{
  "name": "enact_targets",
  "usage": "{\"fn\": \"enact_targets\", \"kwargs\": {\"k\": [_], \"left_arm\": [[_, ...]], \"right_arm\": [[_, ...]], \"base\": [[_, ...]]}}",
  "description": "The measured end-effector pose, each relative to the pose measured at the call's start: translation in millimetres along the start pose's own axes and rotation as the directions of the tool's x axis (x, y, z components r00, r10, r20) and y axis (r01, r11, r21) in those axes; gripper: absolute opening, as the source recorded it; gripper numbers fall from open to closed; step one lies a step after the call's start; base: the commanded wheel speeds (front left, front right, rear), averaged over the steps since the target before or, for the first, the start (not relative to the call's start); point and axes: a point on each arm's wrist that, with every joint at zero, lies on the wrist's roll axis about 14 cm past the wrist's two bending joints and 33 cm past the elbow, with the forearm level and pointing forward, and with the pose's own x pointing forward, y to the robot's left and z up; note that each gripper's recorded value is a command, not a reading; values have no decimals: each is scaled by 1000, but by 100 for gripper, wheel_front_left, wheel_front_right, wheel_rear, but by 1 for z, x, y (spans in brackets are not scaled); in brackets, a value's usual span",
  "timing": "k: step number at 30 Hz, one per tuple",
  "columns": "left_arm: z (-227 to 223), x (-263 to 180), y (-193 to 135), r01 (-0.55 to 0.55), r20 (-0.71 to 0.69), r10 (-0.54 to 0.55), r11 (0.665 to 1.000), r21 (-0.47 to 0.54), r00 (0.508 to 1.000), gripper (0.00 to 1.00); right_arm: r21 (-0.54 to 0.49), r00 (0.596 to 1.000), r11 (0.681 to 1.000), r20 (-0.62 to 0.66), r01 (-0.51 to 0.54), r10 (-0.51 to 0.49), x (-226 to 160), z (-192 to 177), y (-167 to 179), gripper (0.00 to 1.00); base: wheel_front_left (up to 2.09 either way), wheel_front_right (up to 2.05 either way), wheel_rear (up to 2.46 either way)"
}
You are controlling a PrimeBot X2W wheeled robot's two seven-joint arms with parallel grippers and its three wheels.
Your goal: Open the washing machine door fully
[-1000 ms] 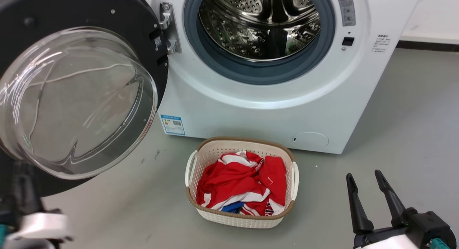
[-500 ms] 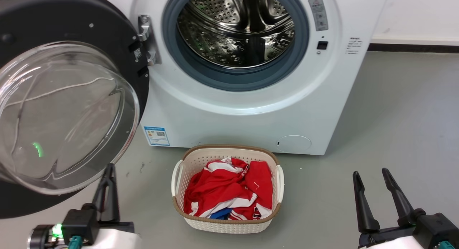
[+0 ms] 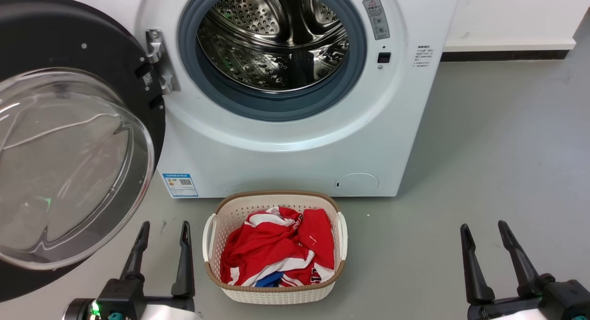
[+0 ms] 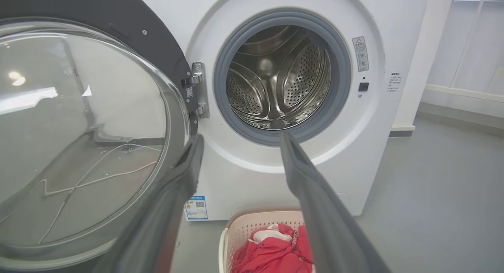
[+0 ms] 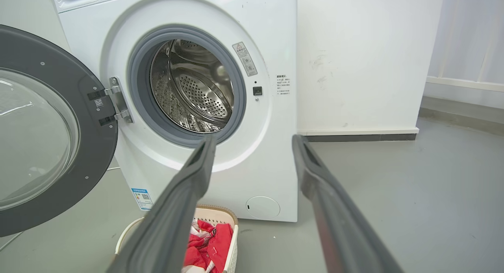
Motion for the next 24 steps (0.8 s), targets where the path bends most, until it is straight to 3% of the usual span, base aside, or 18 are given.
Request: {"fn": "enact_targets", "kwargs": {"k": [5,24], "left_arm": [[-8,-1,-8,21,-23,-23,999,-47,999,100],[-14,-4,-15,25,-45,-28,998,-62,999,100]], "right_arm": [[-3,1000,1000,-3,17,-17,-5,0,-5,100],[1,1000,1000,0,30,-30,-7,1,-9,100]], "base": [[0,0,0],[0,0,0]]}}
